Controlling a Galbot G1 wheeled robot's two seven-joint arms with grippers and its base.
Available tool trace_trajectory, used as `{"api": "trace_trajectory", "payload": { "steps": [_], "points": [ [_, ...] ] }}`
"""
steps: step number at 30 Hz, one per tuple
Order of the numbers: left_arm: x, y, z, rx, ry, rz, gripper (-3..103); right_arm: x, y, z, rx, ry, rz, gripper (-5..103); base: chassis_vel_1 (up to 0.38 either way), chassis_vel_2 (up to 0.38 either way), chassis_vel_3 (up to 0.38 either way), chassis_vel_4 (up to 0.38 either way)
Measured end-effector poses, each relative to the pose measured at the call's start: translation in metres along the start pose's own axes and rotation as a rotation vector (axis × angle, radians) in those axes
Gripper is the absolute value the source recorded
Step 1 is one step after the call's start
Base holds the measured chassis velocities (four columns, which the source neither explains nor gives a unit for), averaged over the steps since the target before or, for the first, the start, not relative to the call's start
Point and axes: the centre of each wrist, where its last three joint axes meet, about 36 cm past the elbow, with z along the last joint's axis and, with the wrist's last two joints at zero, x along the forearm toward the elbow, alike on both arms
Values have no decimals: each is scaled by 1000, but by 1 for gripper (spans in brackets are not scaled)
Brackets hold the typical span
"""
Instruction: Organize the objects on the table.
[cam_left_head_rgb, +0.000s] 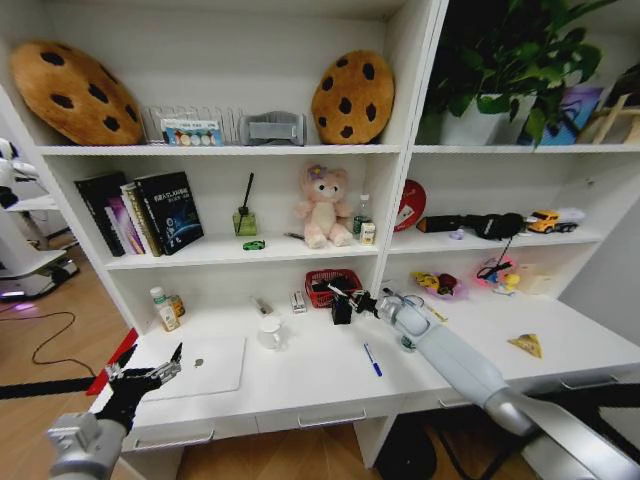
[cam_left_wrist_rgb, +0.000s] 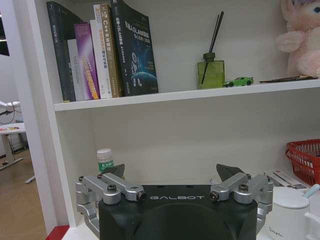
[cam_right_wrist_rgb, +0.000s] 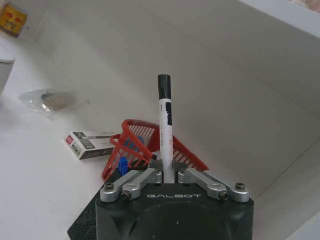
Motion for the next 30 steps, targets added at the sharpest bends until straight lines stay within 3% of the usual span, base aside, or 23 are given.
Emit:
{"api": "trace_trajectory", "payload": {
  "steps": [10, 30],
  "points": [
    [0, 0, 0, 0, 0, 0, 100, -16, 47, 4, -85, -95, 185, 9, 0, 0, 0, 0],
    [0, 0, 0, 0, 0, 0, 100, -21, 116, 3, -271, -111, 350, 9, 0, 0, 0, 0]
  ]
}}
